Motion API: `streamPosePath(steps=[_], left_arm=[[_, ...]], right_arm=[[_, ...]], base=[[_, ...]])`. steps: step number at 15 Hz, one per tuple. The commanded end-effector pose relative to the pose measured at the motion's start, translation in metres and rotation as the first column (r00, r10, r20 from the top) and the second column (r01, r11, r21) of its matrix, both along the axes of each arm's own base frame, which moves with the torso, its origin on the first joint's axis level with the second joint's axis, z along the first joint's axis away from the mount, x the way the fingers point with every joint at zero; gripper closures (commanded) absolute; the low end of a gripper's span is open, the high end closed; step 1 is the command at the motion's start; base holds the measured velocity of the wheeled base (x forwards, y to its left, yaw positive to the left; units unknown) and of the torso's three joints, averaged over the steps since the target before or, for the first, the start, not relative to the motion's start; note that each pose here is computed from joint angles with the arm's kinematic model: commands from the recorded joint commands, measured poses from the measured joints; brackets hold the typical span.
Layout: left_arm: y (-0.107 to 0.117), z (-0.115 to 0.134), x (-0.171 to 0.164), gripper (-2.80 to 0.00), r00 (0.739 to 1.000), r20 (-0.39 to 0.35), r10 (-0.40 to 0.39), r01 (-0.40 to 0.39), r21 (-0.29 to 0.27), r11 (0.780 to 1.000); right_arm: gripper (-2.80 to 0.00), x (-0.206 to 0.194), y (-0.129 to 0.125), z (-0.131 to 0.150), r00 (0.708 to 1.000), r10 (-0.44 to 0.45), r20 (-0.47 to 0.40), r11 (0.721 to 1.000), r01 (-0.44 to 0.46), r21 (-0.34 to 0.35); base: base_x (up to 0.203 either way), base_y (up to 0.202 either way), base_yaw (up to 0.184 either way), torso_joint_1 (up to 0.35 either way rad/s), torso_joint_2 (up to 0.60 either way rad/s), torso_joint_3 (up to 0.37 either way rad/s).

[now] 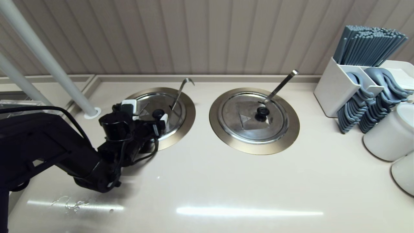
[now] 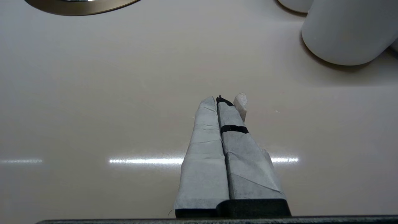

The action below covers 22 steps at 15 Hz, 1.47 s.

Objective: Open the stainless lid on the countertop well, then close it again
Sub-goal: Open the lid

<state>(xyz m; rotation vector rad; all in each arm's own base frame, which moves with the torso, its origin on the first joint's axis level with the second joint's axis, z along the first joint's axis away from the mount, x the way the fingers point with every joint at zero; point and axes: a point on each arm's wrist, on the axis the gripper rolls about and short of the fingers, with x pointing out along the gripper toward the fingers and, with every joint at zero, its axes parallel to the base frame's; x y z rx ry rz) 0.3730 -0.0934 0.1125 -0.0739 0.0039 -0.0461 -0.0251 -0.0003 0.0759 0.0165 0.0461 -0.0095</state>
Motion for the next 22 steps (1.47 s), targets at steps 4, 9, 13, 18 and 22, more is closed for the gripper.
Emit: streamPosePath(steps=[4,9,13,18,22], left_arm=[[0.004,0.01,-0.002,-2.8,0.999,0.034,0.011,-0.011,-0.011,1.0],[0.006,0.017,-0.004,-2.8,0.999,0.051,0.016,-0.015,-0.017,1.0],[0.007,0.028,-0.008,-2.8,0.997,0.079,0.018,-0.016,-0.025,1.0],[0.015,0.031,-0.006,-2.8,0.996,0.085,0.038,-0.036,-0.027,0.999],[0.02,0.037,-0.006,-2.8,0.993,0.105,0.051,-0.047,-0.032,0.998]], right_arm=[[0.0,0.0,0.0,0.0,1.0,0.0,-0.001,1.0,0.0,0.0],[0.0,0.0,0.0,0.0,1.0,0.0,-0.001,1.0,0.0,0.0],[0.0,0.0,0.0,0.0,1.0,0.0,-0.001,1.0,0.0,0.0],[0.0,0.0,0.0,0.0,1.0,0.0,-0.001,1.0,0.0,0.0],[0.0,0.0,0.0,0.0,1.0,0.0,0.0,1.0,0.0,0.0]], base=[[0.0,0.0,0.0,0.0,0.0,0.0],[0.0,0.0,0.0,0.0,0.0,0.0],[0.0,0.0,0.0,0.0,0.0,0.0],[0.0,0.0,0.0,0.0,0.0,0.0],[0.0,0.0,0.0,0.0,0.0,0.0]])
